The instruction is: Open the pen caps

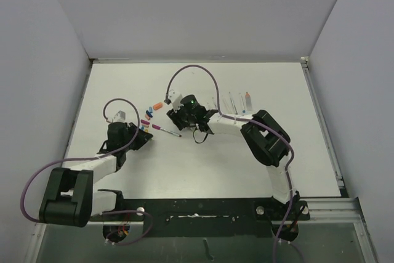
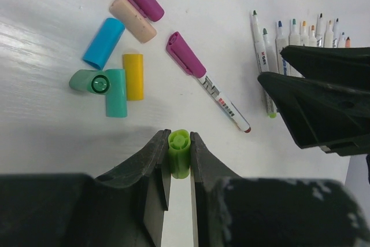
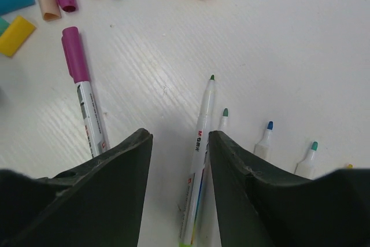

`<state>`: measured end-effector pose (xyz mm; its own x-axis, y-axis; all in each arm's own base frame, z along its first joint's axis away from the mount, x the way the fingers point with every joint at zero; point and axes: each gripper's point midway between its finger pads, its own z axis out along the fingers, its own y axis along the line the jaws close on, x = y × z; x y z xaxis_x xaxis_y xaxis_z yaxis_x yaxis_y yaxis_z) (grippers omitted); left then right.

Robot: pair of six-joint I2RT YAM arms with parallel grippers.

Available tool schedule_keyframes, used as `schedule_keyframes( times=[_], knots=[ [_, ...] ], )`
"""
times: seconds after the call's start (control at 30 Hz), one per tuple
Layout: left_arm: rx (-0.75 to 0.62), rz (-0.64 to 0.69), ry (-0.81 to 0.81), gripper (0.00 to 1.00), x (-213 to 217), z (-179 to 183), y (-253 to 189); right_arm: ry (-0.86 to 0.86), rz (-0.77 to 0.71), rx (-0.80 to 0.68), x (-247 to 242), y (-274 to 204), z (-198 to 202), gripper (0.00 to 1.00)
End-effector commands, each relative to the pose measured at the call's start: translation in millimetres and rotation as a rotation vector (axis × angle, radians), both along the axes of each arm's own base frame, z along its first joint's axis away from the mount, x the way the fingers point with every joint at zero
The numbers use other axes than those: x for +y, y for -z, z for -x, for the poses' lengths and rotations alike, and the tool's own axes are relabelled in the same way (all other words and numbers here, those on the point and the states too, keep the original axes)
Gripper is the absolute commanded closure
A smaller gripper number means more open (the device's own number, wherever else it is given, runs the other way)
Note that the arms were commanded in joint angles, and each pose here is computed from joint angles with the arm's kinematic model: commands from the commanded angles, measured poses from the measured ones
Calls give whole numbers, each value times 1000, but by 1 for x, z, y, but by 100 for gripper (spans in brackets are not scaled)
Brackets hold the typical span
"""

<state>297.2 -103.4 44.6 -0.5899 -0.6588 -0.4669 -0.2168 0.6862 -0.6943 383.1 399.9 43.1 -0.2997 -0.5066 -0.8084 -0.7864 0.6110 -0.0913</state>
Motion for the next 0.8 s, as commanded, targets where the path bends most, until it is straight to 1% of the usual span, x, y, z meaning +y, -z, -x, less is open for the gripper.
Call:
schedule_keyframes(
  times=[0.0, 0.17, 0.23, 0.33, 0.57, 0.77],
  knots=[
    [-53, 1, -13, 100, 0, -13, -4, -77, -120, -97, 20, -60, 8, 55],
    [-36, 0, -18, 100, 0, -14, 3, -128, -118, -84, 28, -60, 18, 55],
    [-36, -1, -17, 93, 0, -15, 3, -139, -113, -78, 32, -57, 21, 55],
    [-36, -1, -18, 86, 0, -15, 3, -157, -109, -74, 38, -54, 25, 55],
    [-35, 0, -19, 78, 0, -15, 2, -193, -96, -57, 50, -43, 34, 55],
    [-36, -3, -21, 74, 2, -13, 0, -207, -87, -48, 56, -35, 37, 55]
  ],
)
